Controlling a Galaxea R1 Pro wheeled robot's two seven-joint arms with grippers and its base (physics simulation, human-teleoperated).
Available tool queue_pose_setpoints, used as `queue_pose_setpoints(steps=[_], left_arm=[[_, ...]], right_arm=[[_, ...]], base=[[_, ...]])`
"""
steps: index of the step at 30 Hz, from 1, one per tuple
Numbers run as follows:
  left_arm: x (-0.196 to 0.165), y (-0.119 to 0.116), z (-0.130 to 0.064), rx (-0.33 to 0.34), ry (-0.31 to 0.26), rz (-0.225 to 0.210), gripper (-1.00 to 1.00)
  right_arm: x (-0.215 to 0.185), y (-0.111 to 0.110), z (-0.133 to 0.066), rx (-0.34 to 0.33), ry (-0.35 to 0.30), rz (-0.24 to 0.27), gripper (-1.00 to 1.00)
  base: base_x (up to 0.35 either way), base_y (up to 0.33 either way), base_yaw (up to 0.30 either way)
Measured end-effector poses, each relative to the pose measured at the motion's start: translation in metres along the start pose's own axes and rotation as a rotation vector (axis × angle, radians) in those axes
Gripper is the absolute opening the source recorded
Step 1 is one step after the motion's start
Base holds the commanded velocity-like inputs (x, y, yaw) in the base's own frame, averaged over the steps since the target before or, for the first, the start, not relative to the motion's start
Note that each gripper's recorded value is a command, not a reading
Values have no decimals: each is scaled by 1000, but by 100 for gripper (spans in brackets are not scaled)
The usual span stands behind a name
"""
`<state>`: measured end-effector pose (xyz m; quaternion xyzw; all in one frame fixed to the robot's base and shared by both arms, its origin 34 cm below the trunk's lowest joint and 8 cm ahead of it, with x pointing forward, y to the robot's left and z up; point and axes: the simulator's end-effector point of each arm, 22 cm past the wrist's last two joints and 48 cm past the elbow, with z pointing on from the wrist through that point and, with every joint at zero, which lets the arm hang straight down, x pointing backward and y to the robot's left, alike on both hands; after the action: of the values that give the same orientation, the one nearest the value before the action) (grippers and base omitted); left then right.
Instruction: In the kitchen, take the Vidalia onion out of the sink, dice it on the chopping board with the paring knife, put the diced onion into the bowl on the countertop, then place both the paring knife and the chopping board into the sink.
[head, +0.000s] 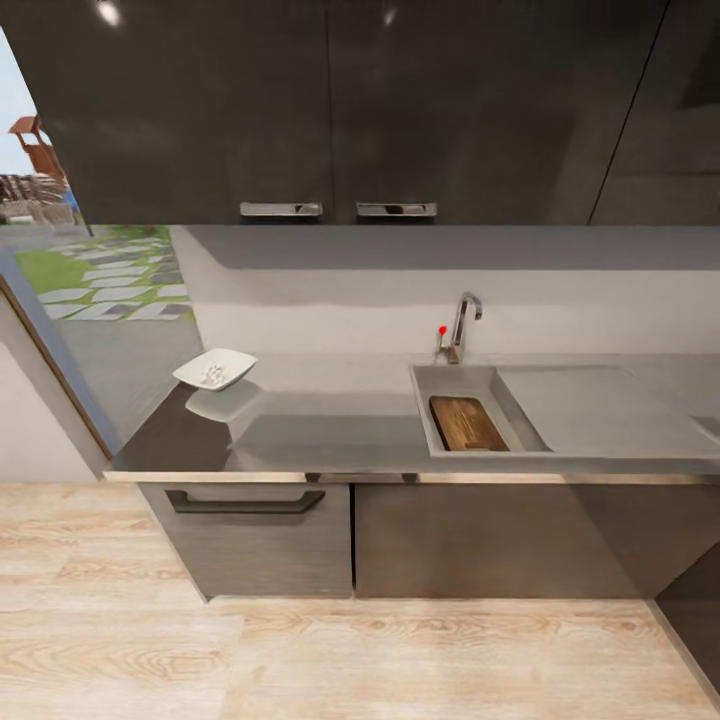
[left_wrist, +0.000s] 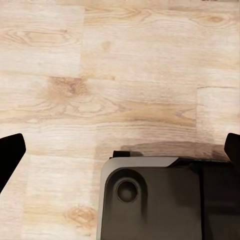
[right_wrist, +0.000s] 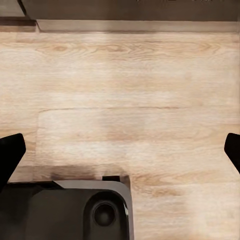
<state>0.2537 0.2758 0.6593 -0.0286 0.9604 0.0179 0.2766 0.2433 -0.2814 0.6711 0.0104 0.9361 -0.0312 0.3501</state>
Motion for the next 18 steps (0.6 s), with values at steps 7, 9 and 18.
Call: queue_pose_setpoints(steps=[7, 9, 18], left_arm=[[0, -1, 0, 1, 0, -1, 100], [1, -1, 0, 1, 1, -1, 100], [1, -1, 0, 0, 0, -1, 100]], right_arm=[[-32, 7, 25, -13, -43, 2, 100], [-35, 11, 27, -26, -48, 2, 100], [-39, 15, 28, -39, -58, 3, 100]], base=[[0, 0, 0], [0, 0, 0], [0, 0, 0]])
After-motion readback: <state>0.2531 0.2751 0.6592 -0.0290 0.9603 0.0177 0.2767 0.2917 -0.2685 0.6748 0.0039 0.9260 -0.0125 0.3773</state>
